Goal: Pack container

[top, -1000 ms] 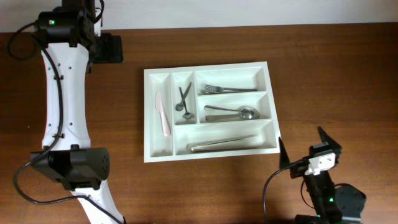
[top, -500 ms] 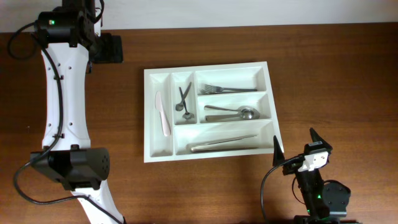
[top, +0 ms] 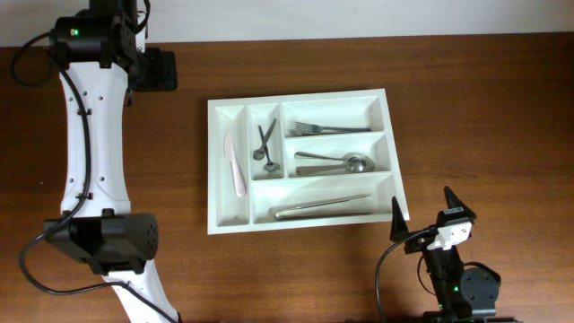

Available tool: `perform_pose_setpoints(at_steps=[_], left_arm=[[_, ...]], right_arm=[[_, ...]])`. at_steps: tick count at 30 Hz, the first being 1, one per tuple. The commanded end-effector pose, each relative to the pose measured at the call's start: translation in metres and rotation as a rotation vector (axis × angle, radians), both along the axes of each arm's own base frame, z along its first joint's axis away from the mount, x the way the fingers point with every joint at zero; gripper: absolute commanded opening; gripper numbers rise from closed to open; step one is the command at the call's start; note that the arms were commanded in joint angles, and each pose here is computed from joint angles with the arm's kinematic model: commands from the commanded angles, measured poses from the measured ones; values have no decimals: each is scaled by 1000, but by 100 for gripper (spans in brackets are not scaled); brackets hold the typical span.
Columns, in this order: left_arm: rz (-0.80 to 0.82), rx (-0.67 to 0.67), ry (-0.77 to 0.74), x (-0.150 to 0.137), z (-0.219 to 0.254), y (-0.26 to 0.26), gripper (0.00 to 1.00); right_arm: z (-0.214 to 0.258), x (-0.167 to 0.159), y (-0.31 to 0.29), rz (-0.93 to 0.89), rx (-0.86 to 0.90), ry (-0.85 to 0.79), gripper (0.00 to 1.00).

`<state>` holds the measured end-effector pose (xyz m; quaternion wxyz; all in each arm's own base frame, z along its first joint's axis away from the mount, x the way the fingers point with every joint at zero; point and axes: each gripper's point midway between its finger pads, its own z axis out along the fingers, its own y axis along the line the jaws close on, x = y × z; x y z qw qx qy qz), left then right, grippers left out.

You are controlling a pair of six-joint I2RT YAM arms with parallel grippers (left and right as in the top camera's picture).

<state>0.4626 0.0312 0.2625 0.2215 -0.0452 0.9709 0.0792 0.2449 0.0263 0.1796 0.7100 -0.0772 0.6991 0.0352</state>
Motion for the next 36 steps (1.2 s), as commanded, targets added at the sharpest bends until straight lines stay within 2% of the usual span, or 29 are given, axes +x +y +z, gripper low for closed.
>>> perform_pose_setpoints(at_steps=[1,32,36], left_arm=[[19,1,-40,-3,16,3,99],[19,1,-40,-3,16,3,99],[18,1,-69,-8,28,3,99]], right_arm=[[0,0,-1,-11,8,-5,98],[-1,0,-1,-12,8,-5,98],[-1,0,-1,-12,8,-5,99]])
